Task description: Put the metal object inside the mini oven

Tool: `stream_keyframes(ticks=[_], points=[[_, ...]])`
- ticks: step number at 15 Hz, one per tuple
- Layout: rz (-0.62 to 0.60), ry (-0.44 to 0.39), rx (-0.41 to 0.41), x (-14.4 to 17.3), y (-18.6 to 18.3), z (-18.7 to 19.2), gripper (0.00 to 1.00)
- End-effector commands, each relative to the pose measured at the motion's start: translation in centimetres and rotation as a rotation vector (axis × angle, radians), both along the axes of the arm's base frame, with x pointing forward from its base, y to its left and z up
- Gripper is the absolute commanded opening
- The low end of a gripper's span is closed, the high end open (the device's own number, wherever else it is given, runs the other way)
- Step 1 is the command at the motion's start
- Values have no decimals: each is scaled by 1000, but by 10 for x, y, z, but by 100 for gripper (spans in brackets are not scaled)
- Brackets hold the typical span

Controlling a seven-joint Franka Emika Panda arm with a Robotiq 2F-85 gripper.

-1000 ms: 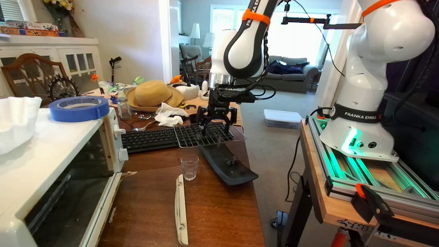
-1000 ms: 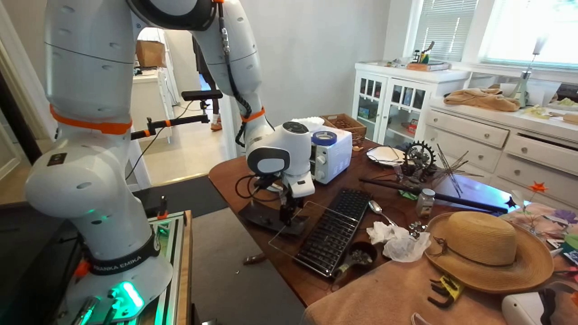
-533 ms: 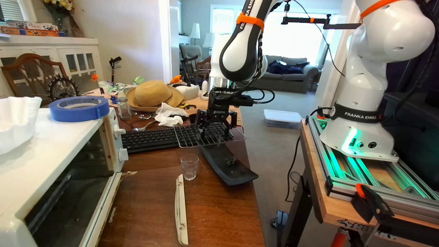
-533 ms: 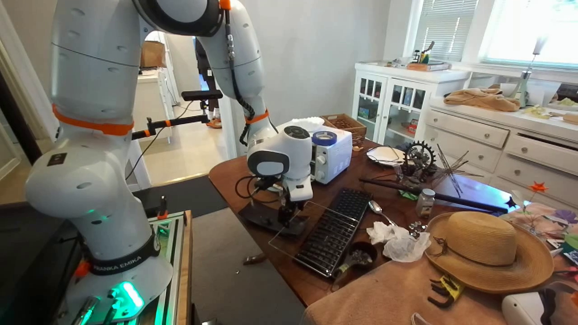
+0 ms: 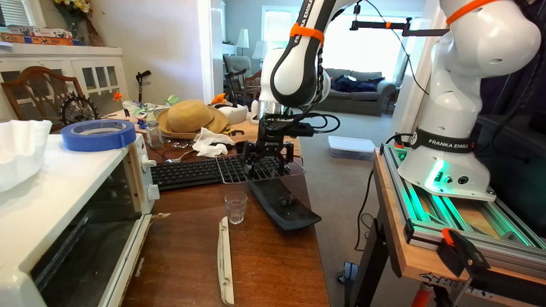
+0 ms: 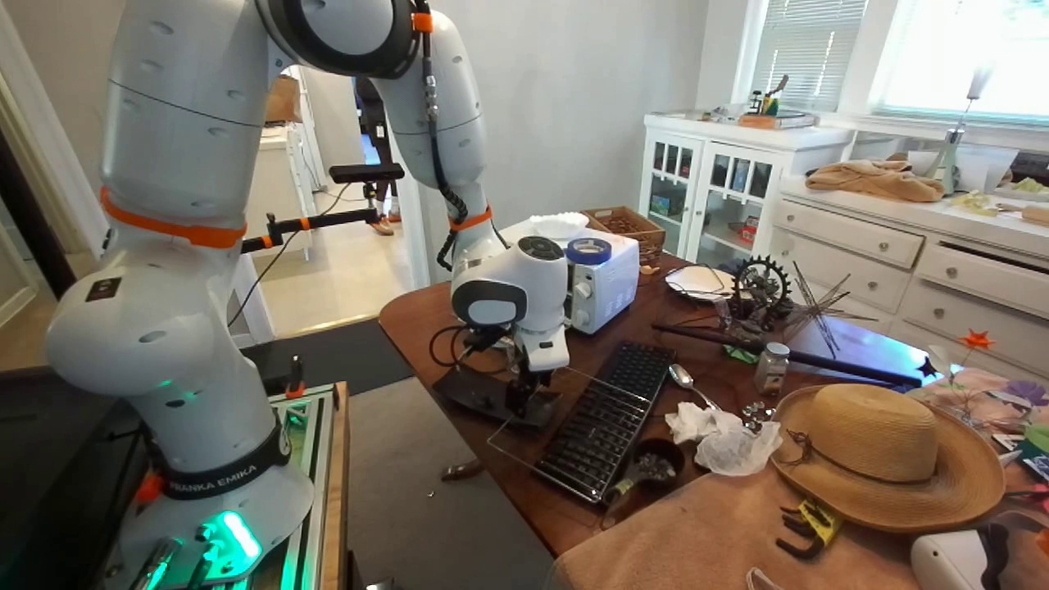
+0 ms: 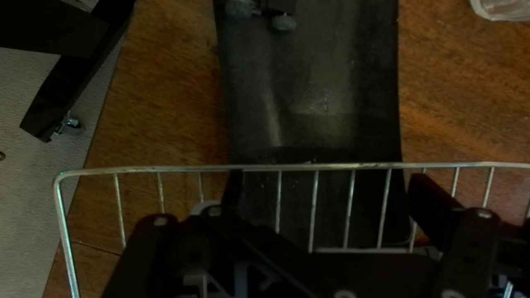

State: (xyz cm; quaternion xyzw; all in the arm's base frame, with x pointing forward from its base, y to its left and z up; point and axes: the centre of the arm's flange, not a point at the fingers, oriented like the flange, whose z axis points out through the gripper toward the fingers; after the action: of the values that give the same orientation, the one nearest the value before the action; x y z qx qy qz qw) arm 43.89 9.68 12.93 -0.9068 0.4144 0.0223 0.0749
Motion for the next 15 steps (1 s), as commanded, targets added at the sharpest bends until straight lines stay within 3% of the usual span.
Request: stream_keyframes(ticks=[1, 6, 15], points=[[28, -15, 1, 3, -1, -11, 100], [32, -3, -9, -1, 0, -7, 100], [46, -77, -18, 1, 4, 10, 100]])
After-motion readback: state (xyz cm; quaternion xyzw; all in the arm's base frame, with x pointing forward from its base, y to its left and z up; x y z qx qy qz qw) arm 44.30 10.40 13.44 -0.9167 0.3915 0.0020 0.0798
